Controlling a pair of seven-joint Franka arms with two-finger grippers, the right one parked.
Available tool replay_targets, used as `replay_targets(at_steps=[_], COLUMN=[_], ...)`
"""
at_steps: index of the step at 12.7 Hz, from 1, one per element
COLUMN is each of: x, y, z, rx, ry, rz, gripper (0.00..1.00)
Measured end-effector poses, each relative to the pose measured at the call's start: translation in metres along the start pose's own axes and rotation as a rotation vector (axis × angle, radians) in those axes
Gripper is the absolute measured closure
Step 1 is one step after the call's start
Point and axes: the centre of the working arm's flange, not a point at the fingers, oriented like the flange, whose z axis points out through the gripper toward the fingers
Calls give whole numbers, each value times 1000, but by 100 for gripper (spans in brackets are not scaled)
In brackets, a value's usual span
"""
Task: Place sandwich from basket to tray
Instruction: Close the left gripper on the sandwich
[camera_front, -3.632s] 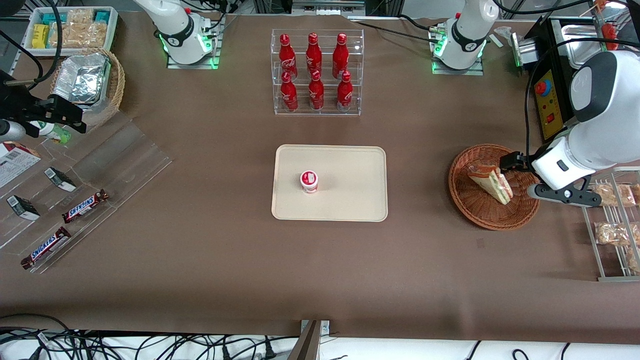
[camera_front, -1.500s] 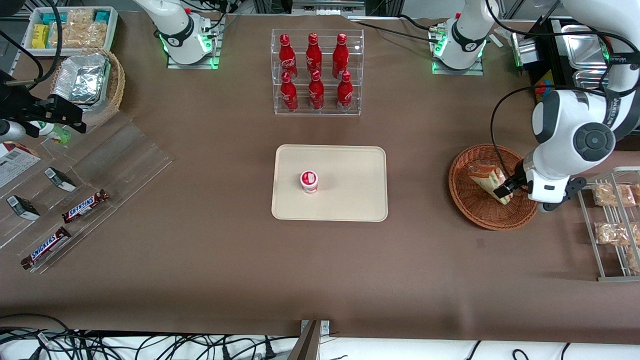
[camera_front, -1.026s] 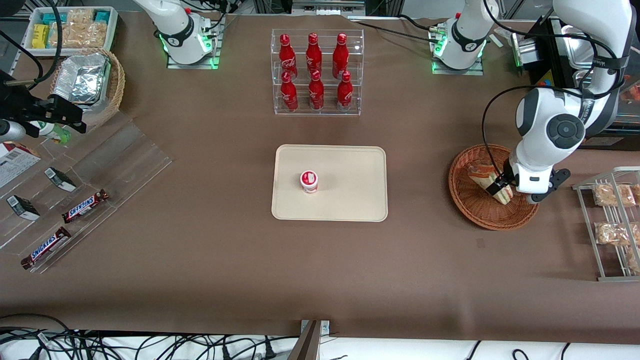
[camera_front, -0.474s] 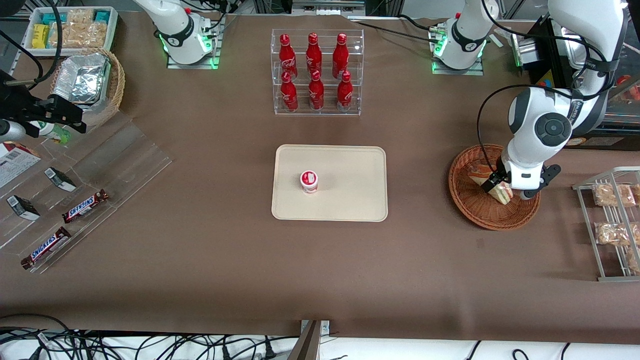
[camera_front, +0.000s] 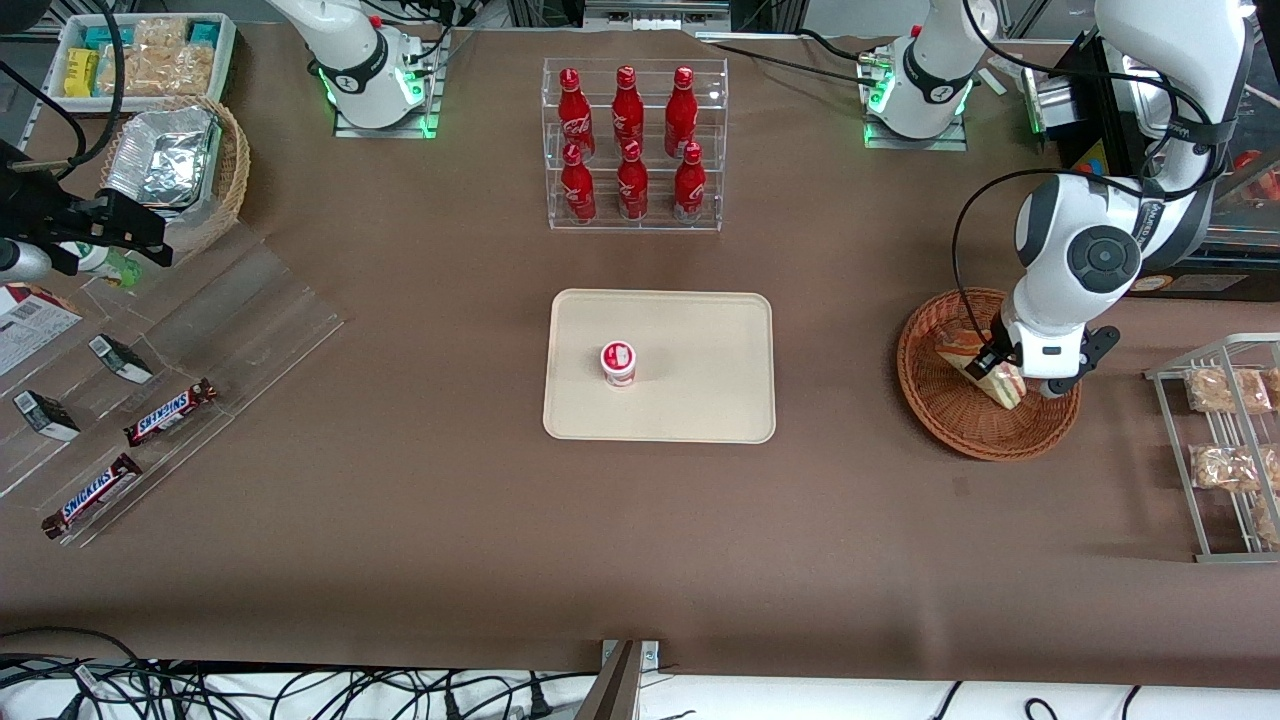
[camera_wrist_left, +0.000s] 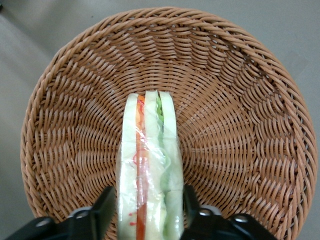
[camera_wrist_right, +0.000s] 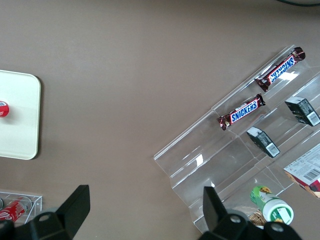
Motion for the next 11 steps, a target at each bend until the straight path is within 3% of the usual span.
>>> replay_targets(at_steps=[1,2,4,9,11], x=[0,0,0,-2,-3], y=[0,0,0,2,7], z=[0,0,1,0,-7], rx=[1,1,1,0,26], ry=[-1,-1,-1,-1,-16], rz=[-1,-1,-2,6,54], gripper=[53,53,67,70,70])
